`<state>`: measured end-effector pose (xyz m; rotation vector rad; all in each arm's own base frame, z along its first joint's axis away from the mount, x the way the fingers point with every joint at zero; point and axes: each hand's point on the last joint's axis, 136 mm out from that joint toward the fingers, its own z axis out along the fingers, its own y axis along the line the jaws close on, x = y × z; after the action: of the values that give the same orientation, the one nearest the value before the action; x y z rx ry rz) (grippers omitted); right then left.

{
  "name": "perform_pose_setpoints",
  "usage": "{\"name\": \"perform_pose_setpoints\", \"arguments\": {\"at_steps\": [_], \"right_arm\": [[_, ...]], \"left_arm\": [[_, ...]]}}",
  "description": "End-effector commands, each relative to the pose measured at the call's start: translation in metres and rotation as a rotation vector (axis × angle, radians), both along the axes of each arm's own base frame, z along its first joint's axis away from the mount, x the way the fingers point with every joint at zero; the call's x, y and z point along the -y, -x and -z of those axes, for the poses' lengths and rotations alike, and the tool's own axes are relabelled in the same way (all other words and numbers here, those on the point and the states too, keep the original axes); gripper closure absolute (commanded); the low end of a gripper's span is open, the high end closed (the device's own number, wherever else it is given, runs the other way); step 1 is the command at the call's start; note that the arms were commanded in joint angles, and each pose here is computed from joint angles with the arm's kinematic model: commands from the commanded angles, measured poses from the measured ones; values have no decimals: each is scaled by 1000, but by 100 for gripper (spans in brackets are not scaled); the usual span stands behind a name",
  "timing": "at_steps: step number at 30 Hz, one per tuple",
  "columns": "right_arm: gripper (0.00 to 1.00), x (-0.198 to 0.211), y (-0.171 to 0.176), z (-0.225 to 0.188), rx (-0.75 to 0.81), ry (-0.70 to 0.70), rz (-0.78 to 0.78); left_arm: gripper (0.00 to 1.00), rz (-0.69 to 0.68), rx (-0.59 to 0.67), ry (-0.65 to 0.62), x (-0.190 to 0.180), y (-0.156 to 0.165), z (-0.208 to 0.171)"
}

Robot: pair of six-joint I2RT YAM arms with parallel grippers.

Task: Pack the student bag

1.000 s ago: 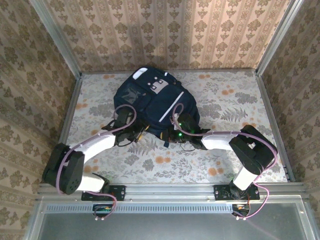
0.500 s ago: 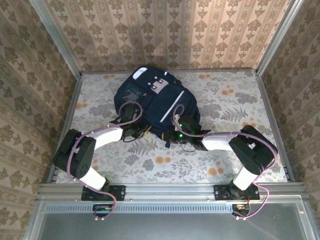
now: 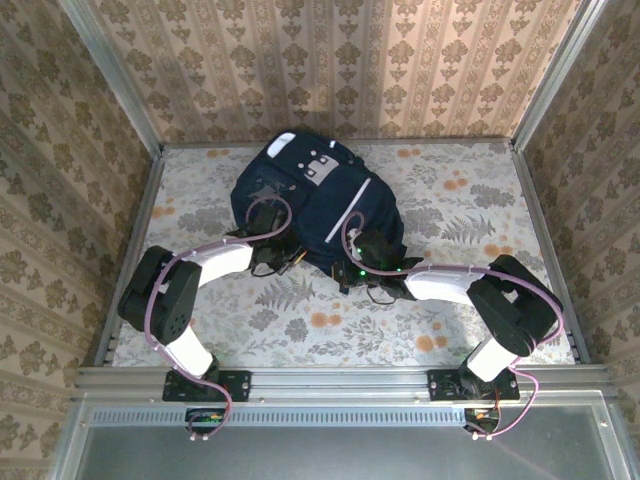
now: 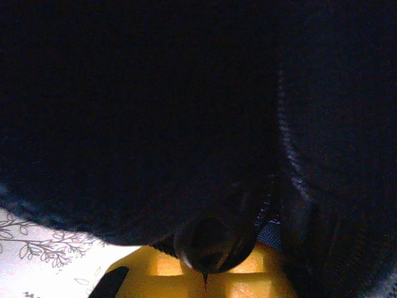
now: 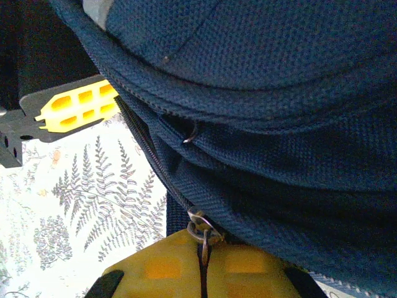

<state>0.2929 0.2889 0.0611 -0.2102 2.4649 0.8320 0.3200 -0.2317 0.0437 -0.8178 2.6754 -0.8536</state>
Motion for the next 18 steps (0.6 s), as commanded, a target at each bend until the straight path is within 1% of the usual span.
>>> {"name": "perform_pose_setpoints", "arguments": {"at_steps": [1, 7, 11, 18], "right_arm": [[92, 16, 21, 16, -70, 86, -34], [83, -4, 14, 13, -88, -4, -38], [75, -14, 7, 13, -109, -35, -33], [74, -20, -1, 14, -111, -44, -18]], "left_arm": [[100, -91, 22, -150, -36, -17, 19], [100, -72, 20, -137, -29, -17, 19], [100, -69, 22, -134, -28, -16, 19], [100, -68, 23, -120, -26, -15, 18]]}}
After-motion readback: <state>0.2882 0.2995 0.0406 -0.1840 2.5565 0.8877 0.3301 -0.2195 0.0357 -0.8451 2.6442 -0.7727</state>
